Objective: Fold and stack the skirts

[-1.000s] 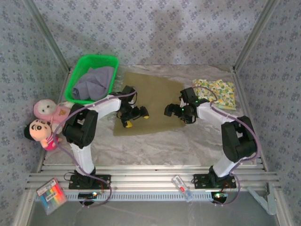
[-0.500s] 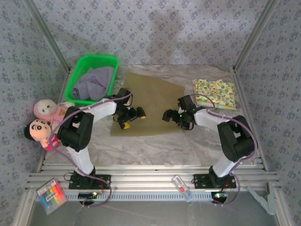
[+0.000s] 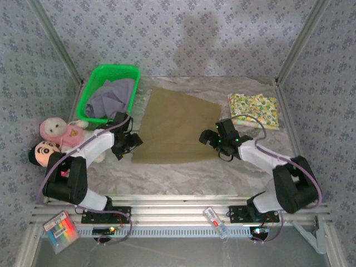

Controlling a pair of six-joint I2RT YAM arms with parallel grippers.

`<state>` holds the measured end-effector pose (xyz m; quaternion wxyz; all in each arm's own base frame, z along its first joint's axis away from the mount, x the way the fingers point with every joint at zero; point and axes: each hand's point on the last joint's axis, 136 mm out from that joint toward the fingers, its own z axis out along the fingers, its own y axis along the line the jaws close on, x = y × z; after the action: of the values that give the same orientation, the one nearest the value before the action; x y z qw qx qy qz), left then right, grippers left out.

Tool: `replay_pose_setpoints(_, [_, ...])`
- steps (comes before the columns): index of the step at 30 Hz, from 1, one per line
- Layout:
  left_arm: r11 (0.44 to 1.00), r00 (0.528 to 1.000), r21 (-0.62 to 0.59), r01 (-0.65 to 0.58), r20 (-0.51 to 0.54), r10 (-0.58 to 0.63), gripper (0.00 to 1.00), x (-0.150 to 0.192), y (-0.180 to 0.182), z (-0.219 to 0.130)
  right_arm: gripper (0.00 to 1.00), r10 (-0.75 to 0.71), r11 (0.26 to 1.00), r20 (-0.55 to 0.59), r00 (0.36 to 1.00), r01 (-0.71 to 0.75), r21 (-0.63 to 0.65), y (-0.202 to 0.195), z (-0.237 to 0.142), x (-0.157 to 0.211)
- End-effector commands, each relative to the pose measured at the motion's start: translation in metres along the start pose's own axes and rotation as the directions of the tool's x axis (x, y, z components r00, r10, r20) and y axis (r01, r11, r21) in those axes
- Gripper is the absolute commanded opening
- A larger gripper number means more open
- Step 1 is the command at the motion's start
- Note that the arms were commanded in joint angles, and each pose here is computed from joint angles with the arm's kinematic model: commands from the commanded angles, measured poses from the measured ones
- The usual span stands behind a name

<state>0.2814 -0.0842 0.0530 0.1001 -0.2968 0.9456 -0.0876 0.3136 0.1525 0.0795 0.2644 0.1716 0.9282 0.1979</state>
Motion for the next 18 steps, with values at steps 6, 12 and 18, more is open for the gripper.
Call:
replay_pose_setpoints(6, [0.999, 0.993, -0.001, 0.054, -0.105, -0.054, 0.58, 0.030, 0.013, 0.014, 1.00, 0.225, 0.974, 0.203, 0.953, -0.228, -0.009, -0.054, -0.040, -0.035])
replay_pose_setpoints(12, [0.997, 0.991, -0.020, 0.075, -0.108, -0.077, 0.53, 0.046, 0.024, 0.018, 1.00, 0.246, 0.967, 0.252, 0.936, -0.256, 0.004, -0.081, -0.053, -0.046])
replay_pose_setpoints(18, [0.997, 0.994, 0.042, 0.061, -0.091, -0.057, 0.52, 0.042, 0.003, 0.023, 1.00, 0.222, 0.974, 0.293, 0.930, -0.226, -0.021, -0.078, -0.058, -0.060])
